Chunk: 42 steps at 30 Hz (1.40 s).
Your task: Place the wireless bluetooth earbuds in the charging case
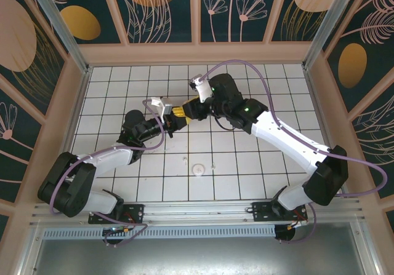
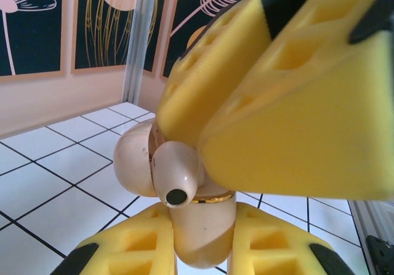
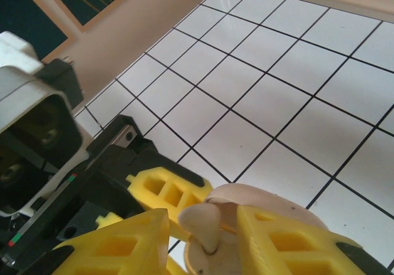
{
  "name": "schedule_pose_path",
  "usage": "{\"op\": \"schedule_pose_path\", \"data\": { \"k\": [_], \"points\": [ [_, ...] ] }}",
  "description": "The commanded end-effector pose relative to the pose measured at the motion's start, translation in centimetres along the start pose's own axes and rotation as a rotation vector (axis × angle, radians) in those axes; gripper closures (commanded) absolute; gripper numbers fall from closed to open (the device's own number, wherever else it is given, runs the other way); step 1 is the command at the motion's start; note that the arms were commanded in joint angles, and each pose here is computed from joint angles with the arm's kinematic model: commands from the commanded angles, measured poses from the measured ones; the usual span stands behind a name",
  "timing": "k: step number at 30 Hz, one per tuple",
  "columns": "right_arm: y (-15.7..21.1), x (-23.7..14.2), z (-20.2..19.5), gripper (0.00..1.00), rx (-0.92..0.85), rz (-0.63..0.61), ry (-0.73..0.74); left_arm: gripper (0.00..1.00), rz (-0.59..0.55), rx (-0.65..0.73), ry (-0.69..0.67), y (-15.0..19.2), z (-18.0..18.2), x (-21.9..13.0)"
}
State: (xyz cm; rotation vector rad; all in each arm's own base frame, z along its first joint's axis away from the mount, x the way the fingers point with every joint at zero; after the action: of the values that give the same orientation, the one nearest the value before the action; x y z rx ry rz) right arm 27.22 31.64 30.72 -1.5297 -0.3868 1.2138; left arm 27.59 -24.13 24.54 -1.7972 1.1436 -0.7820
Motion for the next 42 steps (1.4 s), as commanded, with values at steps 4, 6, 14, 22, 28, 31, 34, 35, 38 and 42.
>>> {"op": "schedule_pose_path", "data": {
  "k": [4, 6, 14, 22, 28, 31, 34, 35, 38, 42],
  "points": [
    [1.1, 0.5, -0.9, 0.6, 0.05, 0.063, 0.032, 0.85, -0.12, 0.135, 0.067, -3.6, -2.6, -0.3],
    [0.6, 0.3, -0.9, 0.58, 0.05, 0.049, 0.032, 0.85, -0.125, 0.133, 0.057, -3.7, -2.5, -0.4],
    [-1.2, -0.5, -0.6, 0.52, 0.064, -0.004, 0.014, 0.85, -0.115, 0.125, 0.039, -3.4, -2.2, -0.3],
    [-2.8, -1.8, -0.2, 0.48, 0.071, -0.075, -0.009, 0.85, -0.108, 0.116, 0.026, -3.3, -2.0, -0.3],
    [-3.4, -2.8, 0.1, 0.47, 0.08, -0.105, -0.025, 0.85, -0.113, 0.103, -0.014, -3.3, -1.2, -0.1],
    [-3.7, -3.3, 0.2, 0.47, 0.096, -0.115, -0.025, 0.85, -0.117, 0.107, -0.054, -3.4, -0.8, -0.2],
    [-3.7, -3.8, 0.0, 0.45, 0.119, -0.12, 0.0, 0.85, -0.104, 0.113, -0.083, -3.2, -0.3, -0.2],
    [-3.6, -3.9, -0.1, 0.45, 0.129, -0.119, 0.012, 0.85, -0.099, 0.114, -0.088, -3.1, -0.3, -0.2],
    [-3.2, -4.0, -0.3, 0.44, 0.156, -0.108, 0.032, 0.85, -0.096, 0.111, -0.092, -3.1, -0.2, -0.1],
    [-2.4, -3.4, -1.0, 0.41, 0.215, -0.035, 0.089, 0.85, -0.086, 0.112, -0.11, -3.0, 0.2, 0.0]
  ]
}}
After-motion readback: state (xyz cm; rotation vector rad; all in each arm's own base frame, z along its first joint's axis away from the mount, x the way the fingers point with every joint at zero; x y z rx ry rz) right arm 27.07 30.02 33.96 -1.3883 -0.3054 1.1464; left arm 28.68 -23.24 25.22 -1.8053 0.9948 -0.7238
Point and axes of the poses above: each hand's point on the last joint's axis, 136 mm out from that joint toward the fingers, its own x axis out along the fingers, its own z axis along the line the jaws close on, y = z × x, the point moved 4 cm from there along -x, back along the fingers, and after that the axes turned 12 degrees about -x, right-handed, at the moved point
